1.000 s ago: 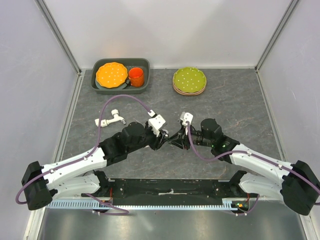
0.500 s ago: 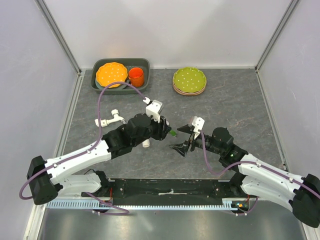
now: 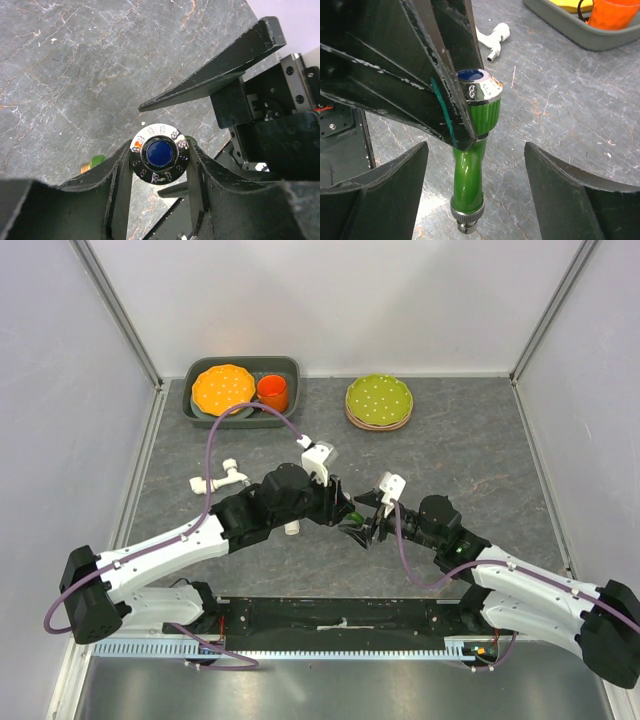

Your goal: Install the water faucets

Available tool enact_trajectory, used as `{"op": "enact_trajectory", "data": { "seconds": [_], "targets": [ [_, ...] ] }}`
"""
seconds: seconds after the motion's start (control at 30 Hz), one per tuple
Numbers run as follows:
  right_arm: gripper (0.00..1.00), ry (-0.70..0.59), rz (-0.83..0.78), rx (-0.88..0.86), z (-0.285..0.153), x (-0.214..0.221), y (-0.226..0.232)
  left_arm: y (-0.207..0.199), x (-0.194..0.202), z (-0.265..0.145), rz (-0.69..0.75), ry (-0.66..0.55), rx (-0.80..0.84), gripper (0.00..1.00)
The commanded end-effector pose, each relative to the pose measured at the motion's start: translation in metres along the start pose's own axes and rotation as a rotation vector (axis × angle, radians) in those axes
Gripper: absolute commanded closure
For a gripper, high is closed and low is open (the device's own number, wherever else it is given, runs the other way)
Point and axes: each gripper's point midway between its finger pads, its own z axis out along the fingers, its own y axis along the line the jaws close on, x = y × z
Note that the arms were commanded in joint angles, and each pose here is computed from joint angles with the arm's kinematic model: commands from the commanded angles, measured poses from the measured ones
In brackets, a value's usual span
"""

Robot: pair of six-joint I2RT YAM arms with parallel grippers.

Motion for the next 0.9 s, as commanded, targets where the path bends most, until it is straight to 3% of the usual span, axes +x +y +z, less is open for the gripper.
{"op": "enact_trajectory", "data": {
  "seconds": [0.0, 0.47, 0.6, 0.7, 0.73, 0.8, 0.83, 0.87],
  "targets": [
    [0.19, -0.033, -0.021, 0.014, 0.004, -0.009, -0.003, -0.019, -0.021, -0.005, -0.049, -0.040, 0.060, 0.98],
    [0.46, -0.012, -0.016, 0.019, 0.010, -0.003, -0.004, -0.021, -0.017, 0.003, -0.068, -0.025, 0.070, 0.98],
    [0.61, -0.010, -0.015, 0.021, 0.010, -0.002, -0.004, -0.022, -0.019, 0.004, -0.076, -0.031, 0.075, 0.98],
    [0.86, -0.002, -0.013, 0.024, 0.011, 0.000, -0.005, -0.023, -0.020, 0.003, -0.078, -0.038, 0.079, 0.98],
    [0.91, -0.005, -0.016, 0.027, 0.011, -0.001, -0.005, -0.023, -0.020, 0.002, -0.078, -0.038, 0.078, 0.94],
    [1.00, -0.008, -0.015, 0.047, 0.009, -0.002, -0.008, -0.017, -0.023, -0.001, -0.072, -0.056, 0.047, 0.71],
    [1.00, -0.009, -0.015, 0.057, 0.009, -0.001, -0.010, -0.015, -0.025, -0.003, -0.069, -0.066, 0.033, 0.61],
    [1.00, -0.009, -0.012, 0.082, 0.008, -0.002, -0.014, -0.007, -0.026, -0.005, -0.059, -0.073, -0.008, 0.43]
  ]
}}
